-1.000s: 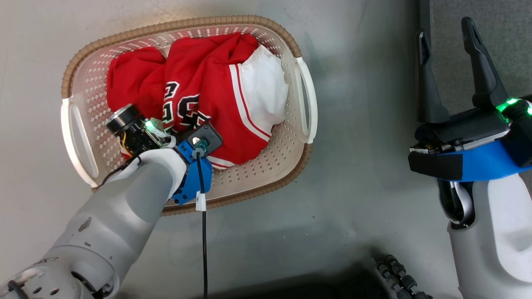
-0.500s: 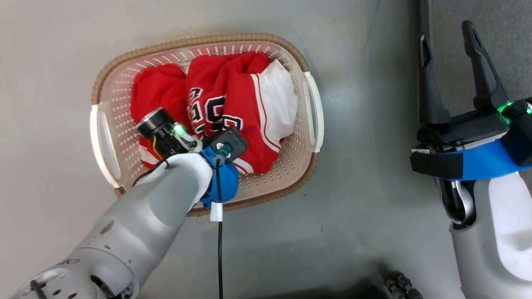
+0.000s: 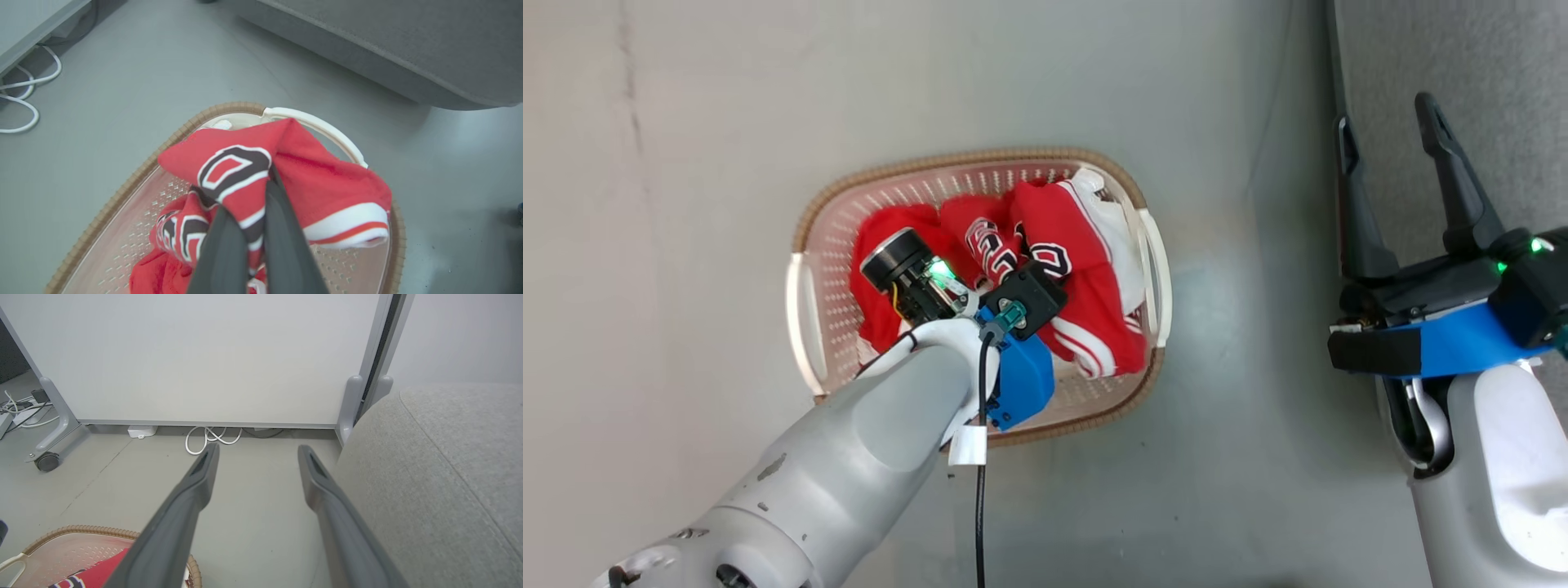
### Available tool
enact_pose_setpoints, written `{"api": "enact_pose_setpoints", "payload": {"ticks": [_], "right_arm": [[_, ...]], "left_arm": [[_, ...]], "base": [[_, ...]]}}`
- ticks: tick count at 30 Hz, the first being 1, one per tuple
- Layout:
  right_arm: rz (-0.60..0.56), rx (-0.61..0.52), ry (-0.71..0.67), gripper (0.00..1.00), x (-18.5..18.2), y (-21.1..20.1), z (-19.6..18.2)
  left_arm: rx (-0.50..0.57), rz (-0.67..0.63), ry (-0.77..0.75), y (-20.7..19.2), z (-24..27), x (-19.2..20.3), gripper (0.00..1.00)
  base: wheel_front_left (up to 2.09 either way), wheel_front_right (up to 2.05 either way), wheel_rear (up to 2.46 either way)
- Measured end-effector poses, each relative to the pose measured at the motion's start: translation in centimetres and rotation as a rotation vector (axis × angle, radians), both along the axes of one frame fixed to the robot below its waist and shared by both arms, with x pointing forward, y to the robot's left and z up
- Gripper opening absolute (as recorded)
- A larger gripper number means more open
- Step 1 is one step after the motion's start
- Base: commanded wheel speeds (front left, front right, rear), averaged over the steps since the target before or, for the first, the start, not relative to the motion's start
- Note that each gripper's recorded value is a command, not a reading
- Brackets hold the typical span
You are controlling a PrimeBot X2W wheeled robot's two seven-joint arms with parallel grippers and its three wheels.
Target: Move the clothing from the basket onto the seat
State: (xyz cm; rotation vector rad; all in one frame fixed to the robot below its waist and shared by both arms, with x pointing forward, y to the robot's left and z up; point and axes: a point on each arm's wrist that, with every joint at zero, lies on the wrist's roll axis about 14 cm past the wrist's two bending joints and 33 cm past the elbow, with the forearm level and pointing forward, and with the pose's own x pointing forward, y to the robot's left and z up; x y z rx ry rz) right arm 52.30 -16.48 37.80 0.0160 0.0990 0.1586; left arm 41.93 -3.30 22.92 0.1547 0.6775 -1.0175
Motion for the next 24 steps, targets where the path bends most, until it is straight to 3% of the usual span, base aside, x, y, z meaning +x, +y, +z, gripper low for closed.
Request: {"api": "enact_pose_setpoints", "payload": {"ticks": [13, 24], "right_arm": [[0.021, 0.017, -0.074, 1.00, -2.0, 1.0, 5.2], [0.020, 0.034, -0.138, 1.00, -4.8, 1.5, 9.5]], "left_arm": [[-0.126, 0.148, -0.171, 0.3, 9.4, 2.7, 0.00], [-0.202, 0.185, -0.361, 0.6, 17.6, 3.5, 0.00]], "base": [[0.00, 0.00, 0.00], [0.00, 0.00, 0.00]]}}
